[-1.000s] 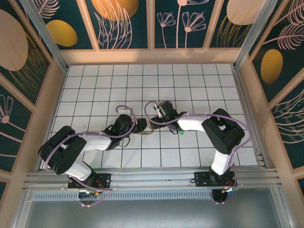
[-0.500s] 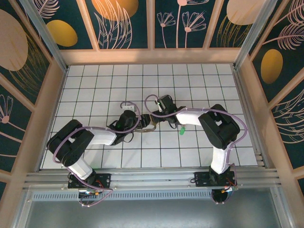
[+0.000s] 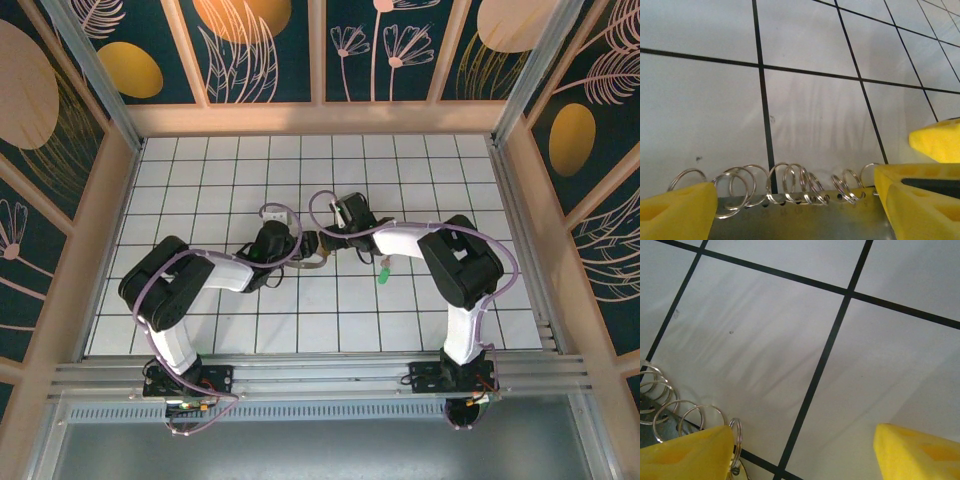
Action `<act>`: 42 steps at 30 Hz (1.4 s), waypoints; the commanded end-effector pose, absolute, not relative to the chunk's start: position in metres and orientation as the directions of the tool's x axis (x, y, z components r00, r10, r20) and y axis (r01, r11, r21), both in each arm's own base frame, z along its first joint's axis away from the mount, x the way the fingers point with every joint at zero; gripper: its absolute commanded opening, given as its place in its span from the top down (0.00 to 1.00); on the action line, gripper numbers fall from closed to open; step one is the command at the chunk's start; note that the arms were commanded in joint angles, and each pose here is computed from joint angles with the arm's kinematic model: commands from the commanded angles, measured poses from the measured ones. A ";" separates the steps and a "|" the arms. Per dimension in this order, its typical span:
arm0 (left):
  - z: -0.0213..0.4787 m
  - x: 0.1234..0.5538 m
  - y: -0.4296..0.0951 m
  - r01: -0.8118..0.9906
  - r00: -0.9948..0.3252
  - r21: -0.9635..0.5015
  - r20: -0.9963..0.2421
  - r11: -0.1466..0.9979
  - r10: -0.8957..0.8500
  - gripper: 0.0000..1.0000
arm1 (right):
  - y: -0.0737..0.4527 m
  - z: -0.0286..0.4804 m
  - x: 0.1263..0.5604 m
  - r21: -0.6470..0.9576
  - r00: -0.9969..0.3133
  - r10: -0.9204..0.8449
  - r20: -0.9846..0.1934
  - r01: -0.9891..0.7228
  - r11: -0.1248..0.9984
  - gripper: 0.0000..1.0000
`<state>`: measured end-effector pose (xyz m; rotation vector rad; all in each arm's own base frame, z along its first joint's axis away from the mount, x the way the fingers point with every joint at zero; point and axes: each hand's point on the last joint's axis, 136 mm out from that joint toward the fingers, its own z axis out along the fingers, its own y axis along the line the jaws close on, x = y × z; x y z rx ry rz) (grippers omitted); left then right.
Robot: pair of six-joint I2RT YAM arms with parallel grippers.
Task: Put the keys on the keyring
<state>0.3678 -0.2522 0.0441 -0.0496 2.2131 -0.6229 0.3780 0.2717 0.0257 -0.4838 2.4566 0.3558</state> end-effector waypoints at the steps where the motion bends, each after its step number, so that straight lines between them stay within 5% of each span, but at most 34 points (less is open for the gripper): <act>1: 0.057 0.379 -0.262 0.234 -0.636 -0.459 -0.739 0.857 -0.223 0.12 | 0.263 0.041 0.380 0.163 -0.764 -0.224 -0.605 -0.395 0.904 0.25; 13: 0.142 0.377 -0.250 0.306 -0.490 -0.396 -0.845 0.866 -0.213 0.01 | 0.253 0.100 0.382 0.181 -0.695 -0.153 -0.702 -0.382 0.907 0.17; 18: 0.183 0.374 -0.230 0.271 -0.413 -0.376 -0.877 0.886 -0.246 0.01 | 0.236 0.127 0.384 0.156 -0.627 -0.086 -0.774 -0.321 0.934 0.01; 24: 0.214 0.367 -0.209 0.206 -0.354 -0.418 -0.875 0.885 -0.331 0.01 | 0.200 0.162 0.387 0.167 -0.524 0.066 -0.849 -0.147 0.975 0.01; 32: 0.209 0.356 -0.188 0.145 -0.324 -0.445 -0.865 0.884 -0.382 0.01 | 0.177 0.172 0.388 0.150 -0.491 0.114 -0.864 -0.036 0.988 0.01; 42: 0.199 0.335 -0.167 0.136 -0.266 -0.507 -0.846 0.851 -0.462 0.01 | 0.196 0.147 0.370 0.291 -0.582 0.142 -0.800 -0.169 0.942 0.05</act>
